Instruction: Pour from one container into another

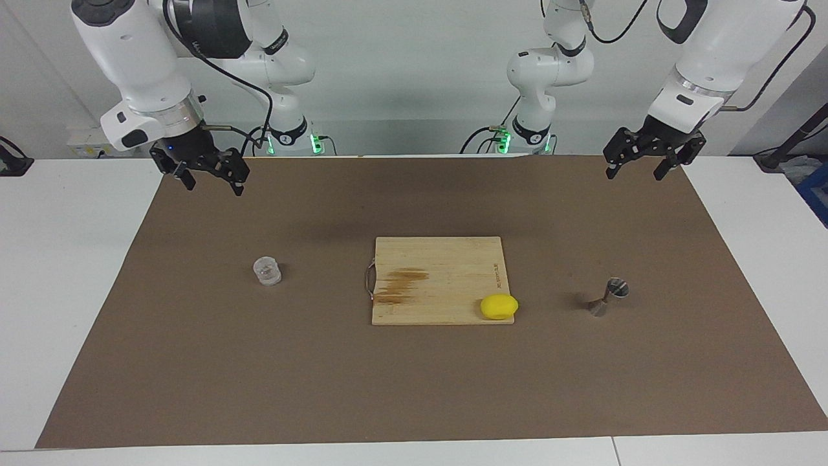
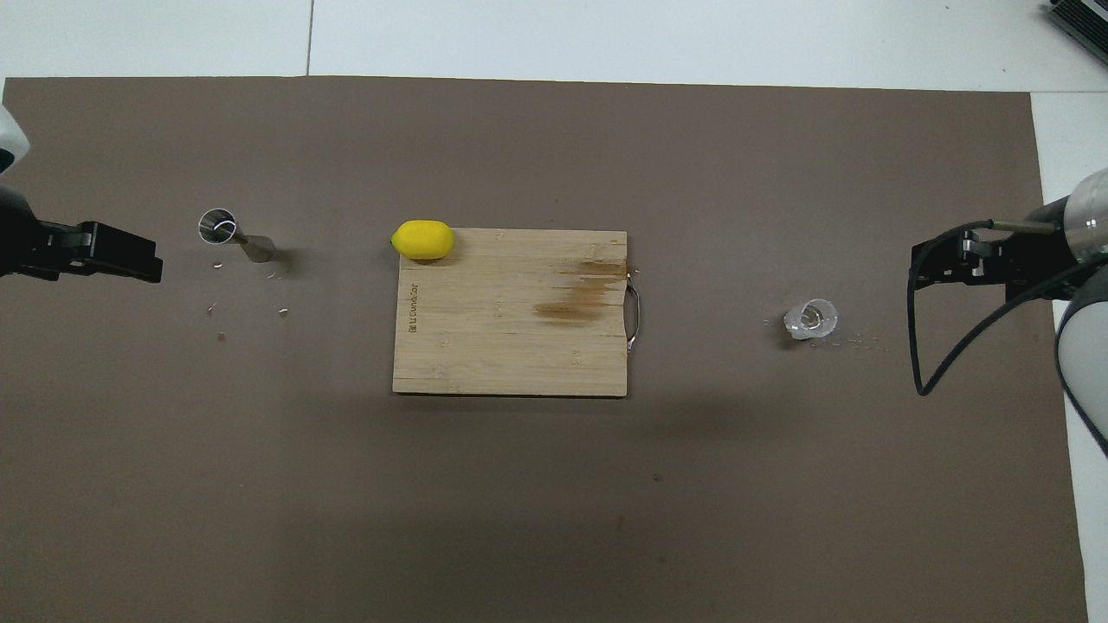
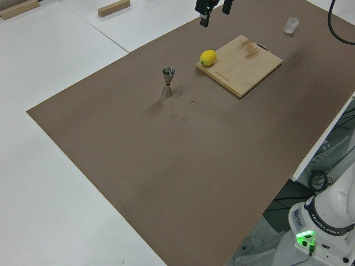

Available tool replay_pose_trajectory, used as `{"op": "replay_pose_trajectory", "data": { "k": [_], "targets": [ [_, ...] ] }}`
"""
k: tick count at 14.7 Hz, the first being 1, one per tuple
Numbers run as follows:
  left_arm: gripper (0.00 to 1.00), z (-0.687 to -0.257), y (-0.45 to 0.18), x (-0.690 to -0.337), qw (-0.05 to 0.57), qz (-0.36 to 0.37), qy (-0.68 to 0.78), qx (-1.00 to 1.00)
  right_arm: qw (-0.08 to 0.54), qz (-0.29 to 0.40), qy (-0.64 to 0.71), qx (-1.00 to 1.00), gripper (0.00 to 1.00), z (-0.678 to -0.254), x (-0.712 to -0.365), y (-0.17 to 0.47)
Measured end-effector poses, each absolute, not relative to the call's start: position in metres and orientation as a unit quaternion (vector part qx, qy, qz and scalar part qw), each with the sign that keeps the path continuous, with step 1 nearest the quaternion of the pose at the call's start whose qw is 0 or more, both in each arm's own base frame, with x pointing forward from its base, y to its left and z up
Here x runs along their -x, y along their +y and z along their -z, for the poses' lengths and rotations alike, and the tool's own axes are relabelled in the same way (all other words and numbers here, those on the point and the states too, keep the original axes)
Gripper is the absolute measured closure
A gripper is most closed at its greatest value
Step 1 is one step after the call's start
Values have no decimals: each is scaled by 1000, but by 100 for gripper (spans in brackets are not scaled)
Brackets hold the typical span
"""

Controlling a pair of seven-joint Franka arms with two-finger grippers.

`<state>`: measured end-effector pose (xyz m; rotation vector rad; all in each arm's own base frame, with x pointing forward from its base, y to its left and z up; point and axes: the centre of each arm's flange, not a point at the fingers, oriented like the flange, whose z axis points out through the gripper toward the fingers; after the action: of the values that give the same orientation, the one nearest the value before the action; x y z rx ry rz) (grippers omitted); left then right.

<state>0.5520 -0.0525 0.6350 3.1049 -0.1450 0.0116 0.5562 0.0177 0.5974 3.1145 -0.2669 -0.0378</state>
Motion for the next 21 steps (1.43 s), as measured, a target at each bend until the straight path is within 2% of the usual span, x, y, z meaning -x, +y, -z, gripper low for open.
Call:
{"op": "replay_pose_trajectory", "data": {
  "k": [21],
  "targets": [
    [0, -627, -58, -552, 16, 4, -53, -998, 8, 12, -85, -996, 0, -597, -556, 18]
  ]
}}
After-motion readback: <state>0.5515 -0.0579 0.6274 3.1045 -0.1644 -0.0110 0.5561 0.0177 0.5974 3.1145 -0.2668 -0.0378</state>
